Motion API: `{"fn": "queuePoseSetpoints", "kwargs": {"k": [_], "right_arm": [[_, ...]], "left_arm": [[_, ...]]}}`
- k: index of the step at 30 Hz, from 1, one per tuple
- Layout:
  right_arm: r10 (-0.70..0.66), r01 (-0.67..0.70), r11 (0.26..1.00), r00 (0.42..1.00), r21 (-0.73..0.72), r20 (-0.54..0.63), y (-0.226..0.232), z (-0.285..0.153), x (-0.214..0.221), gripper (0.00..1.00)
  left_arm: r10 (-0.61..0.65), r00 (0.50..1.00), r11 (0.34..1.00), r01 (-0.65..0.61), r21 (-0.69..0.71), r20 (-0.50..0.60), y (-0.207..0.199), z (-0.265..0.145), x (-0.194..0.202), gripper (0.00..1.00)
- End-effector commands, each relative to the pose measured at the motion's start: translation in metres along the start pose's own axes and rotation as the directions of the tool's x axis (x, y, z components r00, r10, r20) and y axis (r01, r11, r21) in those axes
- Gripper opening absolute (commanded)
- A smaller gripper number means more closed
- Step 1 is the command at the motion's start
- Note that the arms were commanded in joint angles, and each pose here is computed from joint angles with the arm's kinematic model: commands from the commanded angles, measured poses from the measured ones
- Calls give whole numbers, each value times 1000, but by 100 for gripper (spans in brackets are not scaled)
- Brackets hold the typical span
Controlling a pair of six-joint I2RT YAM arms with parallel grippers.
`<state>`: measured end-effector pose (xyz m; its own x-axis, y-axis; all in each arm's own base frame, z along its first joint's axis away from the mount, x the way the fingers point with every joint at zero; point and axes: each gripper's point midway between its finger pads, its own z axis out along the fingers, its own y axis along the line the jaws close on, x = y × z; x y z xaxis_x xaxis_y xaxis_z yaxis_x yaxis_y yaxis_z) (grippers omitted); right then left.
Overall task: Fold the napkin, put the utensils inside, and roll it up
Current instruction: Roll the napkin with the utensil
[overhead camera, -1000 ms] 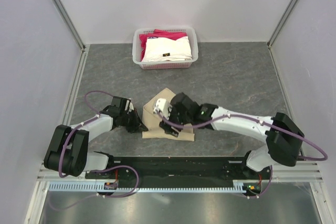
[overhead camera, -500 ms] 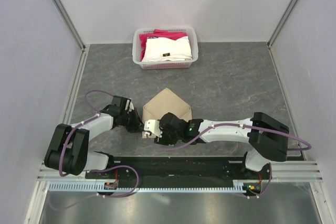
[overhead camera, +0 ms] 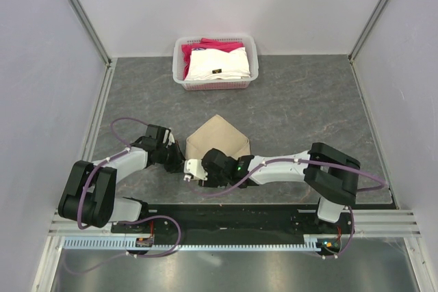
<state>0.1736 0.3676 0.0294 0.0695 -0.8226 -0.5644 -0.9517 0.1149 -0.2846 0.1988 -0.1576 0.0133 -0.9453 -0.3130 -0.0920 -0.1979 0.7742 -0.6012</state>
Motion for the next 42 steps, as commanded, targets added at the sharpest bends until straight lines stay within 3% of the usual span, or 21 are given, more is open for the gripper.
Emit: {"fn": "queuePoseSetpoints", "kwargs": {"k": [1,8,12,16,19,25,32,36,42], "right_arm": [[-29,28,999,999,29,17,-9,7,-12,51],[-16,14,998,999,-53,-44,1,15,3,41],[8,-27,985,994,-168,-110,15,22,17,26],[70,-117,952,983,-282,-172,28,21,26,21],[120,-195,915,967,-353,-224,34,17,33,19],[234,-346,842,926,-414,-296,28,6,34,16],[366,-520,691,851,-502,-378,20,-4,28,14],[415,-603,573,798,-556,-437,28,-7,29,15],[457,-685,420,727,-595,-513,43,-3,36,15]], "left_arm": [[46,999,998,-46,-40,6,8,2,-3,2],[59,998,998,-59,-12,10,2,1,-5,2],[83,996,996,-84,35,25,-11,-2,-10,3],[113,988,993,-114,0,106,-18,-16,-29,38],[102,983,994,-94,-62,154,-11,-27,-38,55],[90,973,991,-66,-117,213,-1,-40,-40,68],[118,969,993,-121,0,217,-18,-39,-33,73],[116,972,990,-131,61,205,-21,-33,-24,82],[131,973,974,-163,160,190,-33,-27,-16,84]]}}
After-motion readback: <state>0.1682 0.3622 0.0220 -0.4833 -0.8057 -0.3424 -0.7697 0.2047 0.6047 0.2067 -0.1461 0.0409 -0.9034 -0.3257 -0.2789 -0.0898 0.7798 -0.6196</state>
